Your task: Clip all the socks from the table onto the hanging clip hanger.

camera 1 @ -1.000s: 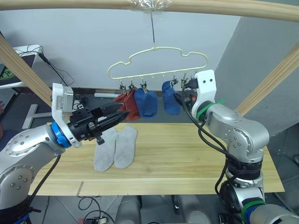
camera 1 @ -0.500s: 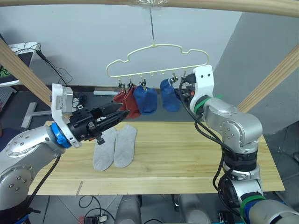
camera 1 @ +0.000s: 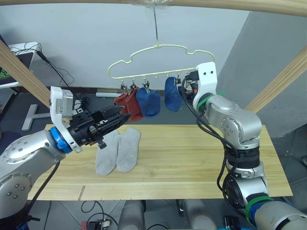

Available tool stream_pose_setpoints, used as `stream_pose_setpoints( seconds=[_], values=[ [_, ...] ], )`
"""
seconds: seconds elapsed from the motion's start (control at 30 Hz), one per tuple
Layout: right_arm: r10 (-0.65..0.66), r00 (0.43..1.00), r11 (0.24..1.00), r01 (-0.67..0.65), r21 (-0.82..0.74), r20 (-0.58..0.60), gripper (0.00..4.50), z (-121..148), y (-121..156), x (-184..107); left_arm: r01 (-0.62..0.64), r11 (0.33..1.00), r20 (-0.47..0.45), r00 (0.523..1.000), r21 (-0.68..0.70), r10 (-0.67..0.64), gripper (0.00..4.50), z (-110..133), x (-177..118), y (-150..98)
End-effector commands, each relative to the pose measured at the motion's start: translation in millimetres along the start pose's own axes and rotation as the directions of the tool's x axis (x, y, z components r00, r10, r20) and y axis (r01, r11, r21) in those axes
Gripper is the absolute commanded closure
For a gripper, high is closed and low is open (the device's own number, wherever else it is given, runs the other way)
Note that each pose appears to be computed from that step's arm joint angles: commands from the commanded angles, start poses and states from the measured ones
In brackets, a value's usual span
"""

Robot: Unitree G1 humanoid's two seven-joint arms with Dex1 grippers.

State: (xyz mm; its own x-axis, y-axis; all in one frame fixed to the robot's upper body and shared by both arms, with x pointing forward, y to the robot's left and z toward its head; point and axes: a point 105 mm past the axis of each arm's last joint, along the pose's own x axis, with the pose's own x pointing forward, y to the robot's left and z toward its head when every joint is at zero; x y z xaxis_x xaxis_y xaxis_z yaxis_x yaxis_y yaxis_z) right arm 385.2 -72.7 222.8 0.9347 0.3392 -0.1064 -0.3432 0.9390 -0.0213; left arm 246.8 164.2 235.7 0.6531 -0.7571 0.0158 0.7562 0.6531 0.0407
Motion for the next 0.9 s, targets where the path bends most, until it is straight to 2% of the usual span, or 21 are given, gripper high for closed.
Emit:
stream_pose_setpoints(
  seconds=[0.03, 0.47, 0.9],
  values=[
    [-0.008, 0.997, 1.000, 0.010, -0.021, 0.073, 1.99, 21, -1, 1, 0.007, 0.999, 0.031, 0.999, 0.036, -0.009, 2.77, 9, -2, -7],
    [-0.043, 0.995, 0.999, 0.046, -0.029, 0.095, 1.99, 31, -4, 12, -0.008, 0.999, 0.038, 0.999, 0.035, 0.007, 2.77, 9, -2, -7],
    [-0.086, 0.994, 0.995, 0.090, -0.052, 0.062, 1.99, 21, -15, 13, -0.018, 0.999, 0.038, 0.999, 0.035, 0.016, 2.77, 8, -2, -7]
  ],
)
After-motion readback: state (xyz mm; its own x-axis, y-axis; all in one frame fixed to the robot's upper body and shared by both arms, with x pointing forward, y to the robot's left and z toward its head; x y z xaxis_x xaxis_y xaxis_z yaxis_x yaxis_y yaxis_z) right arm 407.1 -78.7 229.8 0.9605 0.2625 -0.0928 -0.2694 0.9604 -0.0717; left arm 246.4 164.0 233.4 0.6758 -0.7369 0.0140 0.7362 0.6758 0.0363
